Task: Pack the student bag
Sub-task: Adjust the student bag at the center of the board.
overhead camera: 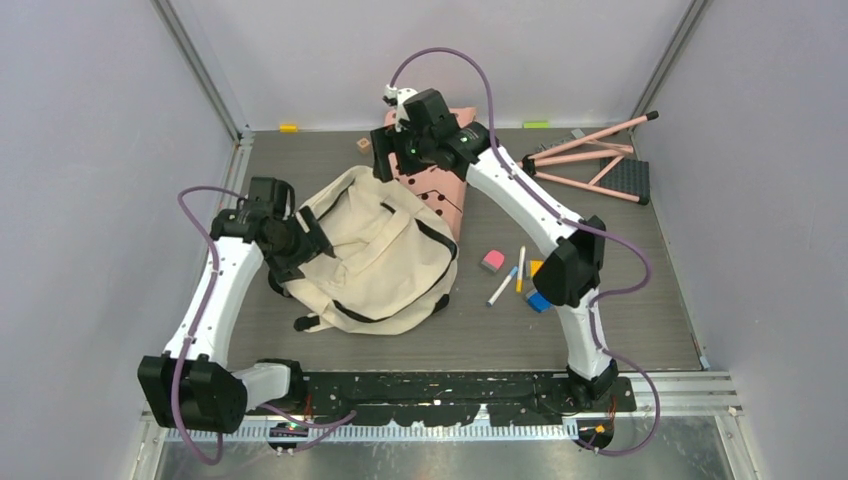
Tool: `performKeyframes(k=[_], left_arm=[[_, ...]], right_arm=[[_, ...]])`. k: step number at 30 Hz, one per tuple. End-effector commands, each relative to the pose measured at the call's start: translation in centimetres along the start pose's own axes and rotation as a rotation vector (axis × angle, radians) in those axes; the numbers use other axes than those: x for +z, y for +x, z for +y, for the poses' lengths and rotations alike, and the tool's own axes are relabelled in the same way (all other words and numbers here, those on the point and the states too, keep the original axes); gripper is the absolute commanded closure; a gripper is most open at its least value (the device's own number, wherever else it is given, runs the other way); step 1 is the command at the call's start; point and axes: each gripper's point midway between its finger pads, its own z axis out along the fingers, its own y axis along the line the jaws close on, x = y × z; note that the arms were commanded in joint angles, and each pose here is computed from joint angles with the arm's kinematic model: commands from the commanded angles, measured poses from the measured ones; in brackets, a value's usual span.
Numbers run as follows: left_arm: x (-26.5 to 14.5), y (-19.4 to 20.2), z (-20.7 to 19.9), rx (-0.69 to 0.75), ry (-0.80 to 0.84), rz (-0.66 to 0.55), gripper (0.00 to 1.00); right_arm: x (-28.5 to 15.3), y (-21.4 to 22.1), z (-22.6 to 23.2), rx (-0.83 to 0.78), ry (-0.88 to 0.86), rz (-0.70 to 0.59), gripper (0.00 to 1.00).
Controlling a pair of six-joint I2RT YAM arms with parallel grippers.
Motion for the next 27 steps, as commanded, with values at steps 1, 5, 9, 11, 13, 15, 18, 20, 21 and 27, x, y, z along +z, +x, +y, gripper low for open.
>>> performKeyframes(k=[1,5,9,11,13,15,18,20,21,27], left_arm=[[-0.7,2.8,1.1,-0.09,-0.029,0.092,0.25],[-0.1,4.4,2.4,-0.121,-0.079,0.162,0.32],[0.8,7.4,3.5,-0.18,-0.097,0.256,0.39],[1.3,8.7,4.0,-0.209,-0.093,0.272,0.42],[1.9,10.1,4.4,-0.241,-0.077,0.291,0.43],[2.4,10.9,4.6,-0.265,-0.055,0.294,0.43],[3.1,10.8,4.4,-0.272,-0.014,0.255,0.43],[3.1,10.5,4.5,-0.267,-0.011,0.227,0.43],[3.1,10.4,4.8,-0.265,-0.021,0.213,0.45],[3.4,11.6,6.2,-0.297,-0.058,0.209,0.72]], right_arm=[[-4.6,3.3,6.5,-0.124,-0.195,0.099,0.15],[-5.1,7.3,9.4,-0.156,-0.282,0.184,0.15],[-5.6,10.3,12.0,-0.193,-0.341,0.227,0.16],[-5.7,11.4,13.0,-0.19,-0.366,0.231,0.16],[-5.8,12.4,13.6,-0.182,-0.379,0.237,0.16],[-5.9,13.2,13.9,-0.182,-0.386,0.244,0.16],[-5.8,14.2,14.5,-0.2,-0.391,0.26,0.17],[-5.8,14.5,15.2,-0.214,-0.398,0.266,0.17],[-5.8,14.6,15.4,-0.221,-0.401,0.266,0.18],[-5.0,16.9,17.6,-0.293,-0.422,0.293,0.2]])
